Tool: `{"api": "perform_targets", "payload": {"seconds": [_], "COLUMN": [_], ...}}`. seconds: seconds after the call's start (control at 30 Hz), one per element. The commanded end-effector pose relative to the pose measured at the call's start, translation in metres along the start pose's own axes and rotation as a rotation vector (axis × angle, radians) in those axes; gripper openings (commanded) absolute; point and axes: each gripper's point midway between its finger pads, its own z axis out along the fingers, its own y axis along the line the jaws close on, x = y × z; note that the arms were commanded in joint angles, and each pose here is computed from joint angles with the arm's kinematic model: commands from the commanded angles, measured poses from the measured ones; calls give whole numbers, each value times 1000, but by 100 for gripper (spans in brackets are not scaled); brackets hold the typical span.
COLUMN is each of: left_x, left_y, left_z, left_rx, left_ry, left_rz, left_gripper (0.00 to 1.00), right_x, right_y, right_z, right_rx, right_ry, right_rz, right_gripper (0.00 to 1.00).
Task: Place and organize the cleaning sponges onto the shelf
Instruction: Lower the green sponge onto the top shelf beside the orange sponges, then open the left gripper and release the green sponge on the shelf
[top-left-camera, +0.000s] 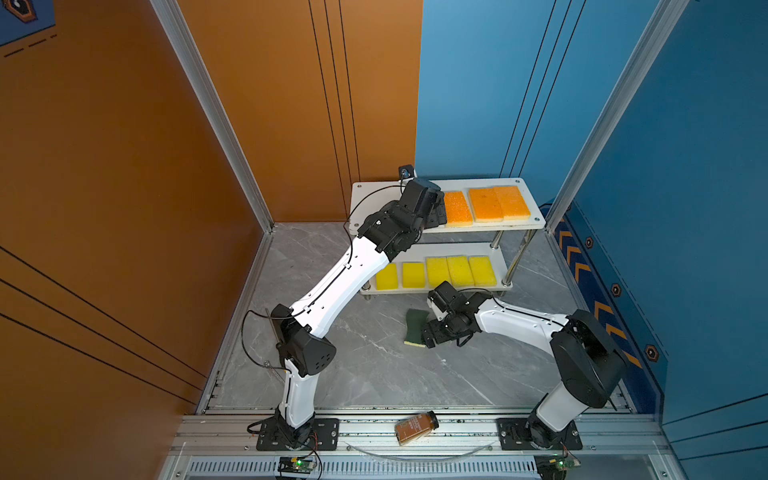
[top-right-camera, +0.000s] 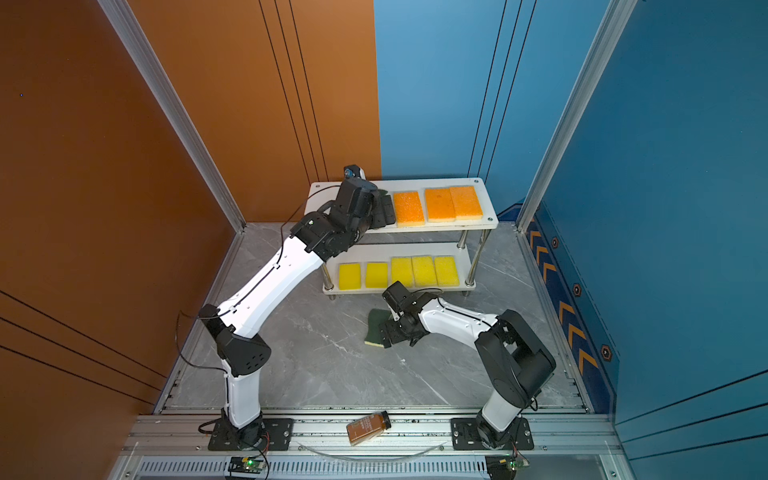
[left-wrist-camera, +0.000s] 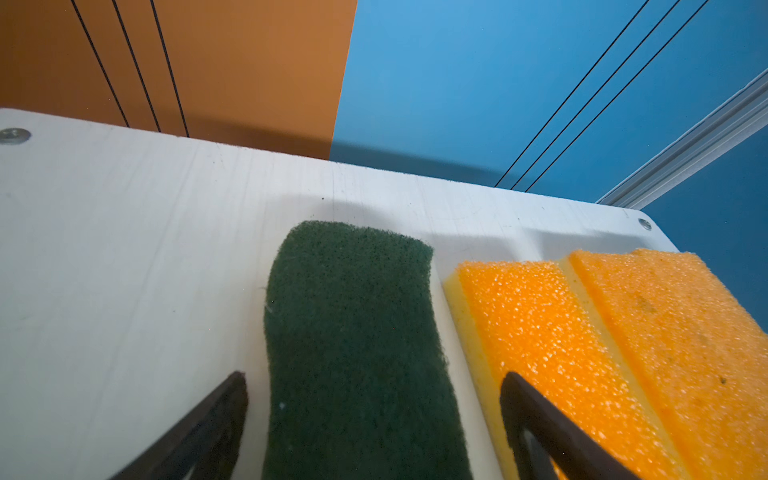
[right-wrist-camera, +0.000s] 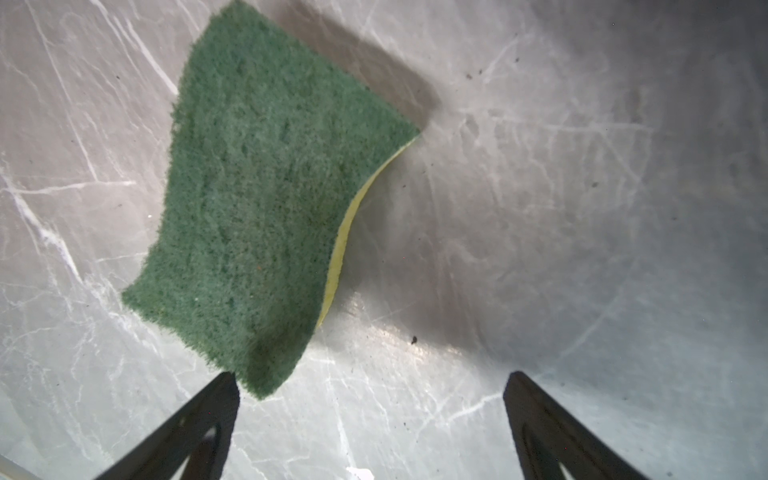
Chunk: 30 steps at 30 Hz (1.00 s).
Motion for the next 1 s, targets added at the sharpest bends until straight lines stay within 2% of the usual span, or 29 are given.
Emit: {"api": "perform_targets", "payload": {"seconds": [0.0,0.4,0.97], "left_x": [-4,0,3], "left_y": [1,-10,-28], "left_z": [-13,-10,-17], "left_rx": [25,82,139], "left_ry": [-5,7,11], "left_rz": [-11,-52,-45], "left_gripper": [98,100,98], "right_x": [-4,-3,-3], "right_y": [0,0,0], "right_z": [-6,-5,-5], "right_rx": [-9,-8,-10], "right_ry": [-20,-18,-19], "right_rz": [17,17,17], "right_gripper": [98,98,98]}}
